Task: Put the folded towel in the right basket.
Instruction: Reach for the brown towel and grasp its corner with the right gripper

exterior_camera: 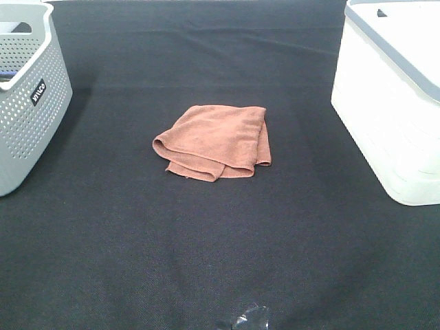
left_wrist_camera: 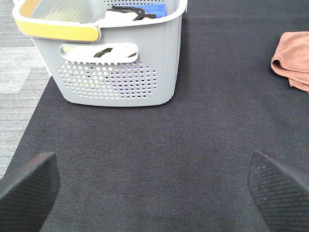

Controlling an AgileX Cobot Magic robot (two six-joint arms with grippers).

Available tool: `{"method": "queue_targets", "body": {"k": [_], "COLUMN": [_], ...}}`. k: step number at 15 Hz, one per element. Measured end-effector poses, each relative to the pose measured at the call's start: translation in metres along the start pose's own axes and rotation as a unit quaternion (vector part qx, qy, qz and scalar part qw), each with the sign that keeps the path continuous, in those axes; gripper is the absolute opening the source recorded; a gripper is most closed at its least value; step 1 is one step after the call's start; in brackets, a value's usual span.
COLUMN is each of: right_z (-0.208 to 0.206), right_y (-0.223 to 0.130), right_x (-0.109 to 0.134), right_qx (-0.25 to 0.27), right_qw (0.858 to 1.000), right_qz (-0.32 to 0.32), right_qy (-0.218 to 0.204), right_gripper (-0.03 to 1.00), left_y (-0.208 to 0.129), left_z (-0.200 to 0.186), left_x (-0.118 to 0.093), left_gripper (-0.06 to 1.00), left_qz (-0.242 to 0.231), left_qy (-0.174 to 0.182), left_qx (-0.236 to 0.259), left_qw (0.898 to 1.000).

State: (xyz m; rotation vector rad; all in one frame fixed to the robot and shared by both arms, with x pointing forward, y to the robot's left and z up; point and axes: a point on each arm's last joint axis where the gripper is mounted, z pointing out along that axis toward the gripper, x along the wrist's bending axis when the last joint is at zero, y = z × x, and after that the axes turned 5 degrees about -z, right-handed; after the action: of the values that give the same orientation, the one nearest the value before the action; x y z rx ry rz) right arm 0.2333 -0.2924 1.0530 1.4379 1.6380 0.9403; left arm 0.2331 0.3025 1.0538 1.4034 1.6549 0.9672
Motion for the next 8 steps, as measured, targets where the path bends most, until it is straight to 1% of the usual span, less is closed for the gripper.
{"method": "queue_targets", "body": {"k": [4, 5, 6, 7, 8], "right_z": [0.000, 0.002, 0.005, 0.011, 0.029], "right_y": [0.001, 0.006, 0.018, 0.033, 0.065], "right_x": [0.000, -0.001, -0.002, -0.004, -0.009], "right_qx": [0.002, 0.014, 0.032, 0.064, 0.131], "right_qw": [1.000, 1.000, 0.999, 0.998, 0.991], "right_qz": [-0.008, -0.012, -0.012, -0.011, -0.006], "right_qy": [-0.001, 0.001, 0.003, 0.007, 0.018], "right_gripper": [0.98, 0.98, 0.98, 0.98, 0.98], "left_y": [0.000, 0.000, 0.000, 0.000, 0.000], "left_z": [0.000, 0.000, 0.000, 0.000, 0.000], "left_x": [0.000, 0.000, 0.000, 0.000, 0.000], "left_gripper": [0.99, 0.99, 0.99, 0.99, 0.99], "left_qz": [0.000, 0.000, 0.000, 0.000, 0.000], "left_qy": [0.000, 0.000, 0.000, 0.000, 0.000], "left_qx": [0.000, 0.000, 0.000, 0.000, 0.000], "left_qw": [1.000, 1.000, 1.000, 1.000, 1.000]}}
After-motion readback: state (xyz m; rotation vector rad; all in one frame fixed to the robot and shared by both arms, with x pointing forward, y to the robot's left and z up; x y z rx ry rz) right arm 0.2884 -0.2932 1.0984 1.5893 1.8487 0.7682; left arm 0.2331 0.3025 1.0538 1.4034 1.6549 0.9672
